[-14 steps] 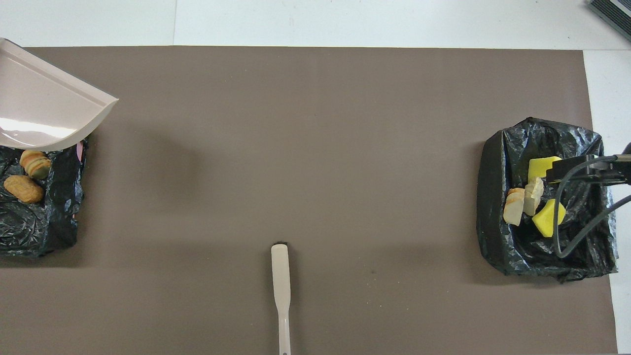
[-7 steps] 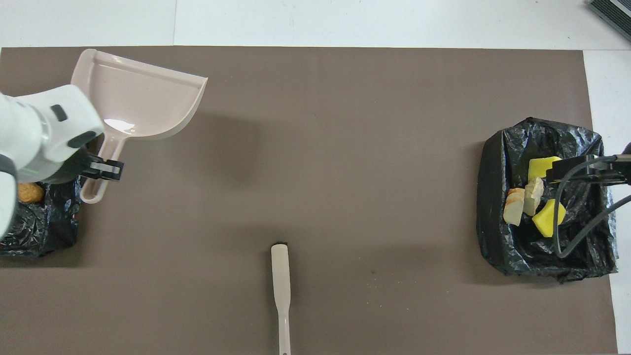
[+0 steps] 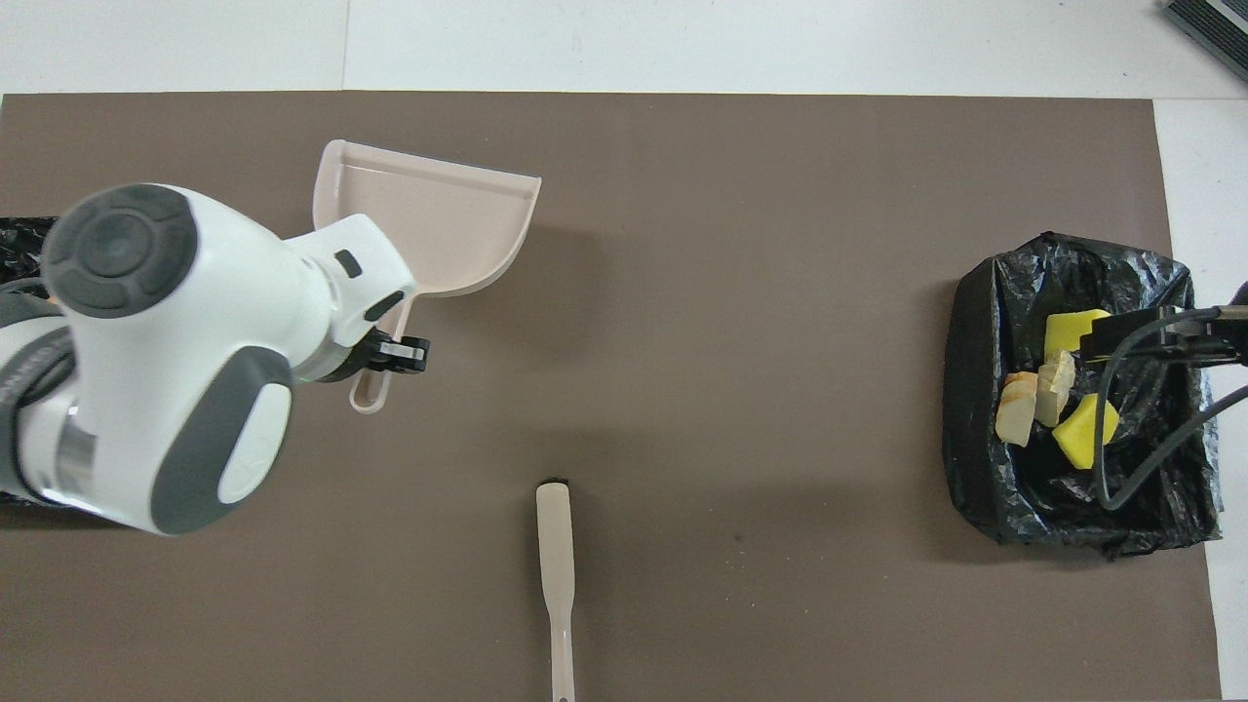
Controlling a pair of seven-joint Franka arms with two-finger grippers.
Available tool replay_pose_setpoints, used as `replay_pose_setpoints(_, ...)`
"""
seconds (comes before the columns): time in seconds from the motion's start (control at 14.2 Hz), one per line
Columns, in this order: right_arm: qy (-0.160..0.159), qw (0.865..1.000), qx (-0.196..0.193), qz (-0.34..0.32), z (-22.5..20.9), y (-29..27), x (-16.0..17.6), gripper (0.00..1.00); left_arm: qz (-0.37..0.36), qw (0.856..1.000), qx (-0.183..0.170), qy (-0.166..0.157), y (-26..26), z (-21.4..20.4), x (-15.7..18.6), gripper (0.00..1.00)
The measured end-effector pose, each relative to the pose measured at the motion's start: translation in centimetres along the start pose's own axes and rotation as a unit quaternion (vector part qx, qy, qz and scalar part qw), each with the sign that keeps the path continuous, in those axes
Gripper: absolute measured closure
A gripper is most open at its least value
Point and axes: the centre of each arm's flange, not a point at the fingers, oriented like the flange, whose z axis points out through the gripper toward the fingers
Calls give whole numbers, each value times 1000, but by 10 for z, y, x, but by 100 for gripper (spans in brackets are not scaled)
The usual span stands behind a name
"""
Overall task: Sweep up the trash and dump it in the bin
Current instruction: 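Bring the empty dustpan back to the table center with the left gripper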
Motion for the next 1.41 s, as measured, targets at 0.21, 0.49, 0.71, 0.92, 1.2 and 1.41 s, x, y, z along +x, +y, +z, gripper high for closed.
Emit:
replay_pose_setpoints(0.21,0,1000,0,0,0,0,0,0,29,1000,-7,10,48,52,16,68)
replay_pose_setpoints(0.49,0,1000,0,0,0,0,0,0,0,999,-21,28,70,96,33,68)
replay_pose_setpoints(0.71,0,1000,0,0,0,0,0,0,-10,999,-24,28,84,102,31,68)
replay_pose_setpoints(0.92,0,1000,0,0,0,0,0,0,-26,999,-27,31,96,106,29,68)
replay_pose_setpoints(1.2,0,1000,0,0,0,0,0,0,-46,998,-29,31,103,116,30,68)
replay_pose_setpoints(1.41,0,1000,0,0,0,0,0,0,-40,999,-27,22,112,131,28,68)
